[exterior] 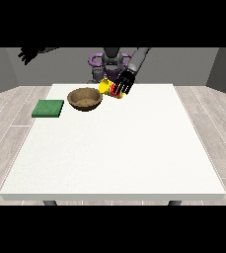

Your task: Pick the cup and pour the ball into the bowl, then pick the bowl and place it on the pad

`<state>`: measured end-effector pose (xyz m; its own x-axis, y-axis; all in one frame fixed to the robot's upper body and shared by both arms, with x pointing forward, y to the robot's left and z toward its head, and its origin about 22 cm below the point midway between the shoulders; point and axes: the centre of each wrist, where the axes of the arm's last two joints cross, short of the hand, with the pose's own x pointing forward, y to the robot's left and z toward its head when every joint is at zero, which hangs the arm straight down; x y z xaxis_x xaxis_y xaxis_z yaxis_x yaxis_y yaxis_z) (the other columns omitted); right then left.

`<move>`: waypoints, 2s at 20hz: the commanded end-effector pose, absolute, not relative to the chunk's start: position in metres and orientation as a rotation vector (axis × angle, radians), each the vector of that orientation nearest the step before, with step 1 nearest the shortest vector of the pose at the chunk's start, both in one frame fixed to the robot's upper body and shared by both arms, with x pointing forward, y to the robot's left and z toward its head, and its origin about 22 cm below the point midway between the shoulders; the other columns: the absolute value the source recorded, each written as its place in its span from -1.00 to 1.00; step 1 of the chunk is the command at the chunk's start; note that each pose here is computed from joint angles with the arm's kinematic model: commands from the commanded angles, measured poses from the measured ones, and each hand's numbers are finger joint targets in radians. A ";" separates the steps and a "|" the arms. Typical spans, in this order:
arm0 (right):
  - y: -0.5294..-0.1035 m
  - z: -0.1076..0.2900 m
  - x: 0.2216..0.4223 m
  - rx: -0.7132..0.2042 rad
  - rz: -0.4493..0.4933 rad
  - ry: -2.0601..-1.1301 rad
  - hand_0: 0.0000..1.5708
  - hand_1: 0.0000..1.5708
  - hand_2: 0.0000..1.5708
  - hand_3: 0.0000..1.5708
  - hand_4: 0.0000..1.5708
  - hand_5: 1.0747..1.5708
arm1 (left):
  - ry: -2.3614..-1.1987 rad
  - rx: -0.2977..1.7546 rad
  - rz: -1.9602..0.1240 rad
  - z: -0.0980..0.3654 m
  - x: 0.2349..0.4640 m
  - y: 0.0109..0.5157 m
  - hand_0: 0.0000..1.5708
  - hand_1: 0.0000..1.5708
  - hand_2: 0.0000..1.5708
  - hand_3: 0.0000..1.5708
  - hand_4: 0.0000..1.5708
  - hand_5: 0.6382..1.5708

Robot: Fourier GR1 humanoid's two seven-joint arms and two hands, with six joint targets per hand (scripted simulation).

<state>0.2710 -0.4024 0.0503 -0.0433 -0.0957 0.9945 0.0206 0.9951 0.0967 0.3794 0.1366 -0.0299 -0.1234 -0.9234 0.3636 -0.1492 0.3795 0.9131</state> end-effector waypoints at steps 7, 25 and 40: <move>-0.421 0.034 0.279 0.058 -0.134 -1.576 -1.00 -1.00 -1.00 -0.80 -0.11 0.95 | -1.453 1.268 -1.213 0.022 0.393 0.059 0.69 0.69 1.00 1.00 0.79 0.96; -0.396 0.009 0.288 0.086 -0.100 -1.554 -1.00 -1.00 -1.00 -0.94 -0.09 0.91 | -1.194 1.584 -1.698 0.042 0.362 0.009 -1.00 -1.00 0.36 0.97 0.41 1.00; -0.407 -0.009 0.259 -0.038 -0.199 -1.426 -1.00 -1.00 -1.00 -1.00 0.00 0.94 | -1.641 0.622 -0.369 0.134 0.410 0.162 -1.00 -1.00 -1.00 -1.00 0.46 0.99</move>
